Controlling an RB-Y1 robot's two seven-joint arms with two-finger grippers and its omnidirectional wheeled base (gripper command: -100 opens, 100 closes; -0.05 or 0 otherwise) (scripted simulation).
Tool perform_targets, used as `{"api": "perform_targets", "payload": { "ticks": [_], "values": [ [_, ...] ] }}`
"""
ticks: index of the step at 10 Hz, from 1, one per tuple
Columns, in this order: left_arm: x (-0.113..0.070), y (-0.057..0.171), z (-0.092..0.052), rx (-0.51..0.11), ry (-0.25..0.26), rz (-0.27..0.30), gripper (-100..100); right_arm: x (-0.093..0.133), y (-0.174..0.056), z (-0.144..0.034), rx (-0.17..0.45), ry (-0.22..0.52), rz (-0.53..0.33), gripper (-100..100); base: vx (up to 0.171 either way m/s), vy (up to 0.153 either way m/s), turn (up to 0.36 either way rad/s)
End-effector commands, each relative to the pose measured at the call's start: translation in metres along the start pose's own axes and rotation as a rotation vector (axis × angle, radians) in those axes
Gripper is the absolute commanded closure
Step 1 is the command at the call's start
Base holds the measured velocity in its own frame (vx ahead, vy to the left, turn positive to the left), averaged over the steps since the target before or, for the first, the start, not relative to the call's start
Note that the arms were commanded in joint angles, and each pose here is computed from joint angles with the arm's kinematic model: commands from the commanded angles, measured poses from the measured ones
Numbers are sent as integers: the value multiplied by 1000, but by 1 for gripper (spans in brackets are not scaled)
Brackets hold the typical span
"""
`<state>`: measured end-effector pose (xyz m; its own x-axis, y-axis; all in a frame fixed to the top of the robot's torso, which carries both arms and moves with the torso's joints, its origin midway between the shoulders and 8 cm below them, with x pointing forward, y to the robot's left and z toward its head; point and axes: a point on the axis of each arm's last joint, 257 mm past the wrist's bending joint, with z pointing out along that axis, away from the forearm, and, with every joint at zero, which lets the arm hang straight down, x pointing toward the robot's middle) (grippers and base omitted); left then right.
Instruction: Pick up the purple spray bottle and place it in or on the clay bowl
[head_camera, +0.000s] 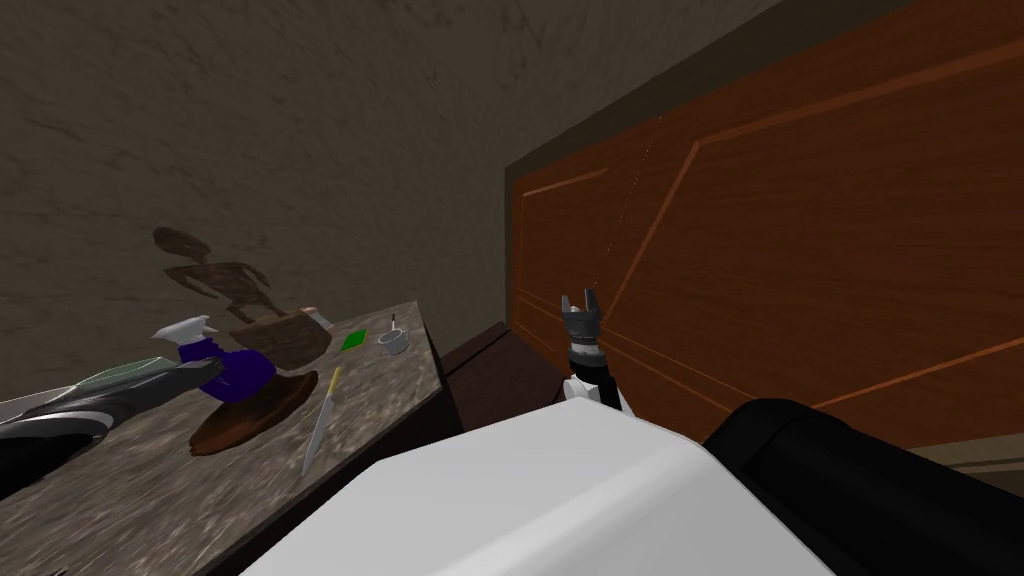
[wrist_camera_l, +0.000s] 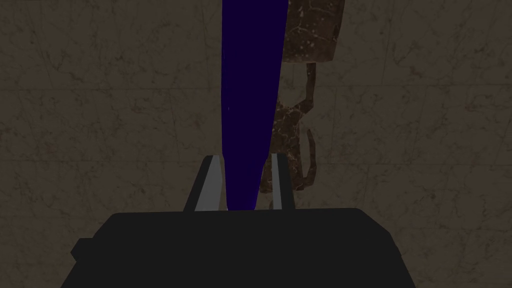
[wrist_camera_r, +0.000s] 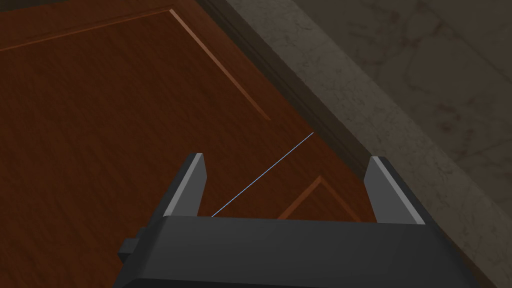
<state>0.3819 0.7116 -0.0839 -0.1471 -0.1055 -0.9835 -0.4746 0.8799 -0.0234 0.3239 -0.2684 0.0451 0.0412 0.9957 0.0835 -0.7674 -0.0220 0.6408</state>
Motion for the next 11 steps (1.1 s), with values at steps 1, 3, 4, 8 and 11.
{"api": "perform_targets", "payload": {
  "ticks": [1, 3, 4, 8, 11],
  "values": [
    [6, 7, 2, -30, 14, -8, 100, 0, 0, 0, 0, 0, 0, 0, -11, 37, -73],
    [7, 10, 2, -37, 18, -9, 100, 0, 0, 0, 0, 0, 0, 0, -8, 24, -64],
    [7, 11, 2, -41, 19, -11, -100, 0, 0, 0, 0, 0, 0, 0, 0, 0, 0],
    [7, 11, 2, -41, 19, -11, -100, 0, 0, 0, 0, 0, 0, 0, 0, 0, 0],
    [-12, -1, 4, -24, 16, -6, -100, 0, 0, 0, 0, 0, 0, 0, 10, 8, 69]
  ]
}}
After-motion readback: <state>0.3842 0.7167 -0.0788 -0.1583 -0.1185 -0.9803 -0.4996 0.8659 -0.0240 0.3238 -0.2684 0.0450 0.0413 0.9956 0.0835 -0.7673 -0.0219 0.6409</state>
